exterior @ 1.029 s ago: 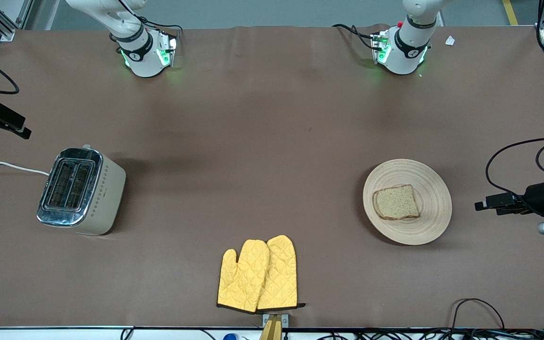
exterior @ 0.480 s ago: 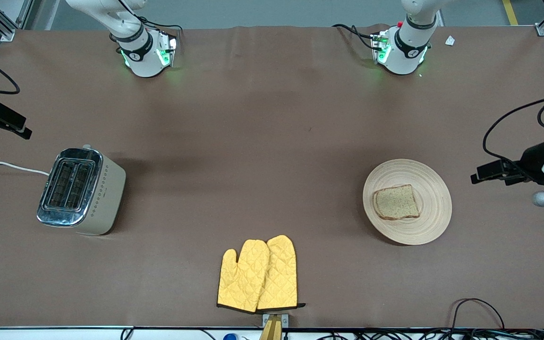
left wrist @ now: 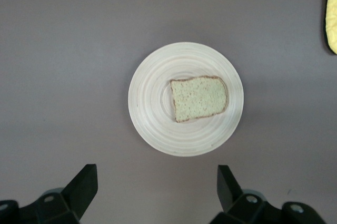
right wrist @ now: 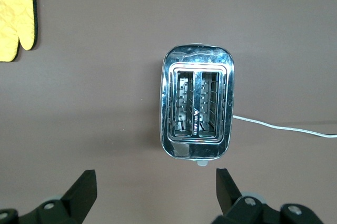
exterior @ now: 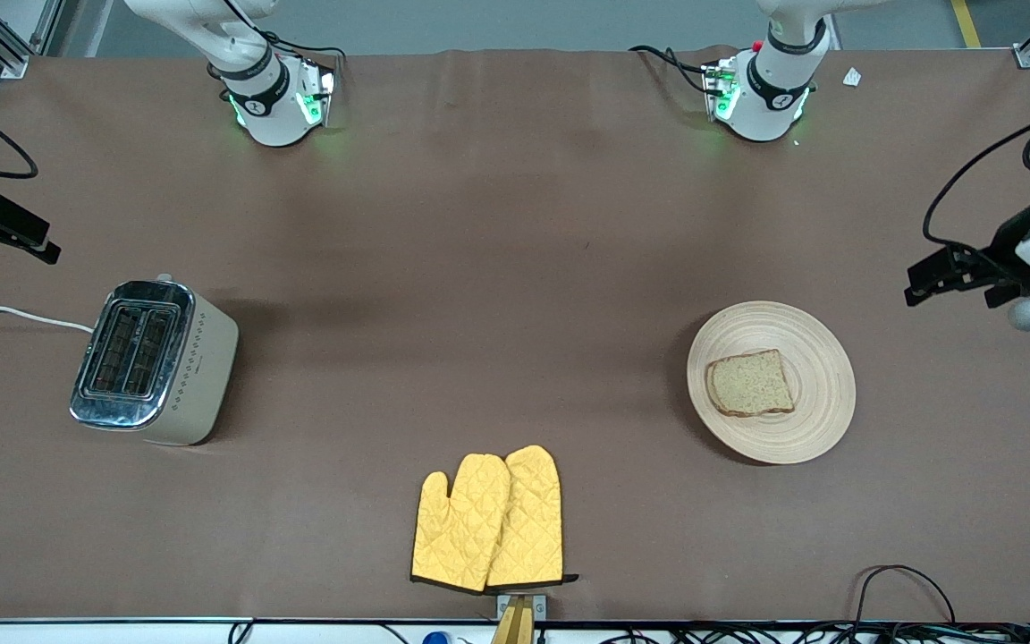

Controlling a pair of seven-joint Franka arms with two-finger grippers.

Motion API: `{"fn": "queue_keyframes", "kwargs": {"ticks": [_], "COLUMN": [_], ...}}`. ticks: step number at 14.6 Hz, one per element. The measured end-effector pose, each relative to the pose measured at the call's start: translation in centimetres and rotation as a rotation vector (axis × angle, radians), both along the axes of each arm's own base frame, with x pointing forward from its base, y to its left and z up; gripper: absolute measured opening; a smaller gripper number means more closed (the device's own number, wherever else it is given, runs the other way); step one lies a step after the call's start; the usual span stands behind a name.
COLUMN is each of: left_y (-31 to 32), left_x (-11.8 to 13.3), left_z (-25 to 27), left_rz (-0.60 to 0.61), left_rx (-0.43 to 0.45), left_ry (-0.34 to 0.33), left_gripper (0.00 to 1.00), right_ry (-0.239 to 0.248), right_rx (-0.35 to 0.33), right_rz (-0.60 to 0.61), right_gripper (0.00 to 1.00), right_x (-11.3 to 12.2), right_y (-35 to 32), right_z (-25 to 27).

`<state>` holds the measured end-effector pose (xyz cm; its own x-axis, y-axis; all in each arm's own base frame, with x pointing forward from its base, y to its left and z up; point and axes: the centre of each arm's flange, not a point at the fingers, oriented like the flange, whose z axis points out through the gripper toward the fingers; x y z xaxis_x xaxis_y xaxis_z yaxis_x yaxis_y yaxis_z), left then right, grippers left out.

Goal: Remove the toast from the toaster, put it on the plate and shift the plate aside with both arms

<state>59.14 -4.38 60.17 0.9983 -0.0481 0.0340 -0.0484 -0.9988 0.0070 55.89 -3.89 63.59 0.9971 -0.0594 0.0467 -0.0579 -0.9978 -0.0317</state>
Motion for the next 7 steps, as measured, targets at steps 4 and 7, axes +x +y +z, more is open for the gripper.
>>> {"fn": "queue_keyframes", "kwargs": {"ticks": [4, 7], "left_y": [-0.7, -0.1], "left_x": [-3.6, -4.7], "left_z": [0.7, 1.3], "left_rz": [0.014, 0.034], "left_rx": [0.019, 0.025], "left_ry": [0.027, 0.057], "left_gripper": [1.0, 1.0], "right_ry": [0.0, 0.0], "right_rx": [0.0, 0.0], "right_rz": [0.0, 0.0], "right_gripper": [1.0, 1.0], "right_x": [0.0, 0.0], "right_y": [0.0, 0.0], "right_z": [0.0, 0.0]}}
